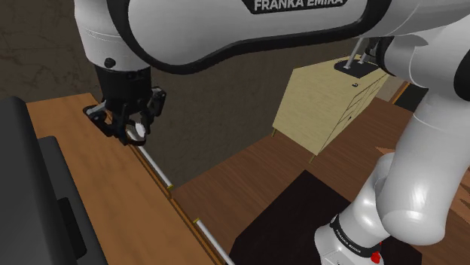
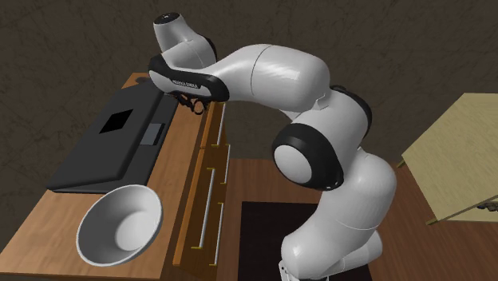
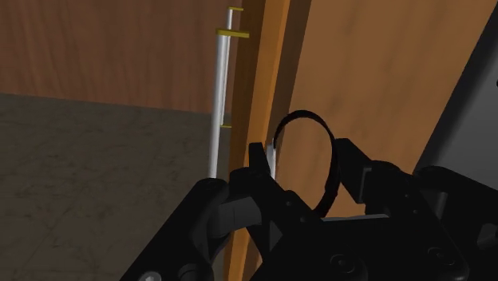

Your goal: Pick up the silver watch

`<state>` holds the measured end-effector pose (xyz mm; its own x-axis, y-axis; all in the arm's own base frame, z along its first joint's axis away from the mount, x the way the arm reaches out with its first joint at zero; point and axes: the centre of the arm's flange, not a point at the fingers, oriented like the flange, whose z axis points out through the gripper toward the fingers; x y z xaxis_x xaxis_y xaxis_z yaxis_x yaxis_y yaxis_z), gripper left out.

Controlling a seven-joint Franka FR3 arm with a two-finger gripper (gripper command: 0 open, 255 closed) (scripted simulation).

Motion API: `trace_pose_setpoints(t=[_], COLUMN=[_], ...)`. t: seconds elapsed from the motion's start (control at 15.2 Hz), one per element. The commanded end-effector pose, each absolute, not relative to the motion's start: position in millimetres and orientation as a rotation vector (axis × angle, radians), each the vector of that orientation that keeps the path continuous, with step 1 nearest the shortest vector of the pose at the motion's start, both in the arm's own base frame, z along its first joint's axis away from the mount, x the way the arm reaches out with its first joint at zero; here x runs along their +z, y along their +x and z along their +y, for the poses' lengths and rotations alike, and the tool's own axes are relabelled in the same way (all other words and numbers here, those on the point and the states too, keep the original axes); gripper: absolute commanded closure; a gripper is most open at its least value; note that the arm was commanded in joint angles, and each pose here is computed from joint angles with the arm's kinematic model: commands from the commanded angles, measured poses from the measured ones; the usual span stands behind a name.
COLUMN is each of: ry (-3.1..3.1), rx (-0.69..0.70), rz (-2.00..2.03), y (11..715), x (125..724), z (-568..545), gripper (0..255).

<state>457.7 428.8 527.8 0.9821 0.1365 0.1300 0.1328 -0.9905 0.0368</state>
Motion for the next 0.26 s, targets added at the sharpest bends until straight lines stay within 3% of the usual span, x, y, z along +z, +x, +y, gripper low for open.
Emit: trace_pose_setpoints(t=[0.0, 0.2], ry=[3.099, 3.100], rx=[0.206, 0.206], rz=[0.211, 0.211], y=[457.2, 457.2], x=[539.5, 545.6], z=[428.9, 428.9], gripper=[255, 255])
